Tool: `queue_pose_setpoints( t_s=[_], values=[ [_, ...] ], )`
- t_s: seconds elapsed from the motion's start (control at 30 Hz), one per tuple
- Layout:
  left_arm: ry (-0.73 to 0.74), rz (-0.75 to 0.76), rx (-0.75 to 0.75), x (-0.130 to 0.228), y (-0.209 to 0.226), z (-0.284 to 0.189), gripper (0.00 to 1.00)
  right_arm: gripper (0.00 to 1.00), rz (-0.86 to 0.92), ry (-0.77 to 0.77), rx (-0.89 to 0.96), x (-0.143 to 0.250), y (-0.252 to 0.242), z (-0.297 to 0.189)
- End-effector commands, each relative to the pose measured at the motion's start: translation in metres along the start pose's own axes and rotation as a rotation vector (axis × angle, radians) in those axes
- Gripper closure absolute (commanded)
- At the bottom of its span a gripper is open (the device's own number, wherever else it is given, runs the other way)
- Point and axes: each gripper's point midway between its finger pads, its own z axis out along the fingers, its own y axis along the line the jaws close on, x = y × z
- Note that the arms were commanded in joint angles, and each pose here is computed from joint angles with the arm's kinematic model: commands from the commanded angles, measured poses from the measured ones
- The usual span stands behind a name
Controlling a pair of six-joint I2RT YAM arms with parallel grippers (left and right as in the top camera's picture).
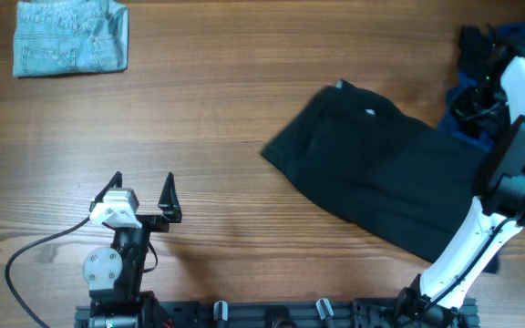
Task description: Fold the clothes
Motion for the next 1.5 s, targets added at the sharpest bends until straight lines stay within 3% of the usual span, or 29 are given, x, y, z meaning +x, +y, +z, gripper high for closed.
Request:
queue_pose_setpoints(
  t_s=[0.0,0.13,0.37,0.43,0.5,0.57,0.73,0.87,0.97,1.13,1.3,1.47],
  values=[
    [-0.002,0.015,0.012,0.000,-0.002,-0.001,0.00,0.92,0.062,-0.058,0.324,-0.010,-0.063,0.009],
    [-0.002,0.015,0.012,0.000,-0.002,-0.001,0.00,0.90,0.060,-0.052,0.264,-0.011,-0.052,-0.012],
    [-0.002,0.015,0.012,0.000,-0.002,-0.001,0.00,0.76,-0.063,-0.166,-0.101,-0.018,0.022,-0.098],
    [-0.002,0.015,0.012,0.000,-0.002,-0.001,0.00,0.62,-0.166,-0.204,-0.230,-0.008,0.052,-0.133],
    [-0.002,0.015,0.012,0.000,-0.002,-0.001,0.00,0.35,-0.287,-0.218,-0.367,0.010,0.083,-0.163],
    [-0.002,0.015,0.012,0.000,-0.002,-0.001,0.00,0.18,-0.431,-0.222,-0.496,0.038,0.115,-0.189],
    [-0.002,0.015,0.012,0.000,-0.002,-0.001,0.00,0.11,-0.718,-0.174,-0.513,0.101,0.156,-0.194],
    [-0.002,0.015,0.012,0.000,-0.002,-0.001,0.00,0.04,-0.868,-0.108,-0.405,0.141,0.168,-0.169],
    [-0.002,0.015,0.012,0.000,-0.002,-0.001,0.00,0.04,-0.899,-0.092,-0.273,0.150,0.159,-0.148],
    [-0.002,0.015,0.012,0.000,-0.002,-0.001,0.00,0.04,-0.952,-0.009,-0.228,0.169,0.149,-0.128],
    [-0.002,0.015,0.012,0.000,-0.002,-0.001,0.00,0.04,-0.959,-0.001,-0.091,0.163,0.129,-0.101],
    [-0.002,0.015,0.012,0.000,-0.002,-0.001,0.00,0.05,-0.978,0.060,-0.077,0.174,0.121,-0.081]
  ],
)
